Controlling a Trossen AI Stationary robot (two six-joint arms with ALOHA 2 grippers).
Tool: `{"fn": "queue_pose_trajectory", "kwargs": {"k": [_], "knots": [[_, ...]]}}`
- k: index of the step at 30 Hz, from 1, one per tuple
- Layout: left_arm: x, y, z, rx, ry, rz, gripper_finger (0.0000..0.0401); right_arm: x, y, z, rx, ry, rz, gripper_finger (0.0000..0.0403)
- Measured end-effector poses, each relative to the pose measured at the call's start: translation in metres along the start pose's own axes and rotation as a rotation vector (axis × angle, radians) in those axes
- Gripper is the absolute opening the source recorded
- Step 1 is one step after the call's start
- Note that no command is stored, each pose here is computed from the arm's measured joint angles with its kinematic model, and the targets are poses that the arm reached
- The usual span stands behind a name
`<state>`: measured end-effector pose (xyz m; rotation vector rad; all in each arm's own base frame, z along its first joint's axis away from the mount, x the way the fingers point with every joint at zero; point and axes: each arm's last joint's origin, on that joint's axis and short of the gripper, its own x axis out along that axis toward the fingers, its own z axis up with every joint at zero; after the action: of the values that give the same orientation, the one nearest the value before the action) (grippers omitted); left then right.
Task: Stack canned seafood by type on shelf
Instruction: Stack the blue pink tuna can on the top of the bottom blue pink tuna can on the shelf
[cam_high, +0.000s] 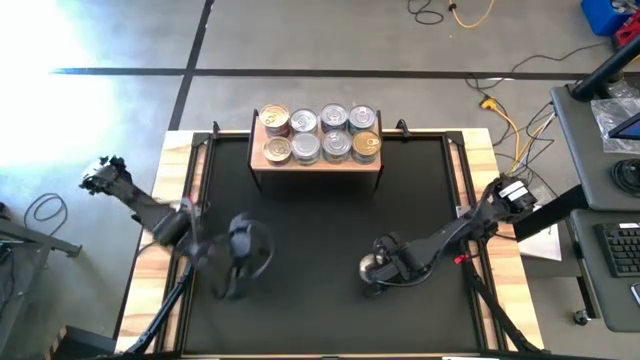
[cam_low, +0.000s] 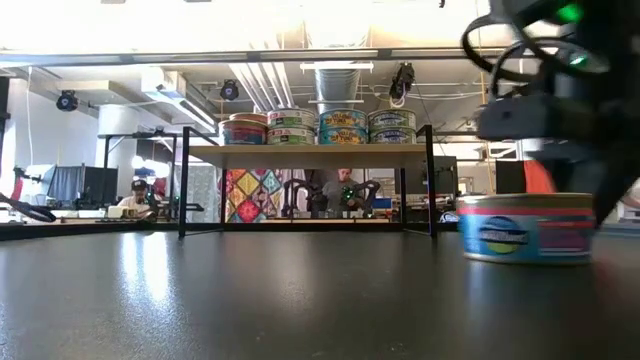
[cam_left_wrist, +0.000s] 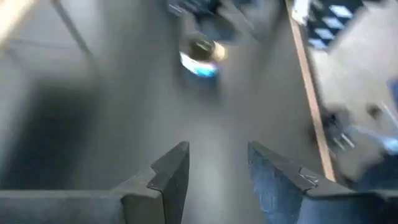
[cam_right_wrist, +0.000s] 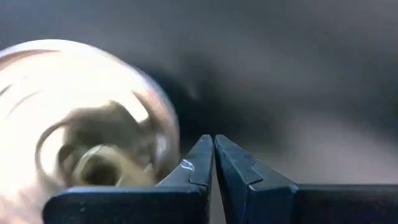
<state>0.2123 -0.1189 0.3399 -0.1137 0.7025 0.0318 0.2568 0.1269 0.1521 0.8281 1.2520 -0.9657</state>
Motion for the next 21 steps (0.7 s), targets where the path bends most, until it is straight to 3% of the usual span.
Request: {"fn": "queue_pose_trajectory", "kwargs": {"k": [5,11,17,21], "knots": [[-0.002,-0.039,-0.041,0.07,0.113,-0.099,0.0146,0.007,0.018,0.013,-0.028,-0.097,0.087,0.0013],[0.019,-0.068,-0.089,0.384,0.3,-0.171,0.0146,0.015,0.068,0.027,-0.197,-0.15,0.29,0.0013],[0.055,-0.089,-0.105,0.35,0.323,-0.155,0.0146,0.014,0.122,0.032,-0.31,-0.197,0.365,0.0013],[0.065,-0.091,-0.112,0.35,0.239,-0.174,0.0149,-0.004,0.14,0.028,-0.351,-0.192,0.314,0.0013]]}}
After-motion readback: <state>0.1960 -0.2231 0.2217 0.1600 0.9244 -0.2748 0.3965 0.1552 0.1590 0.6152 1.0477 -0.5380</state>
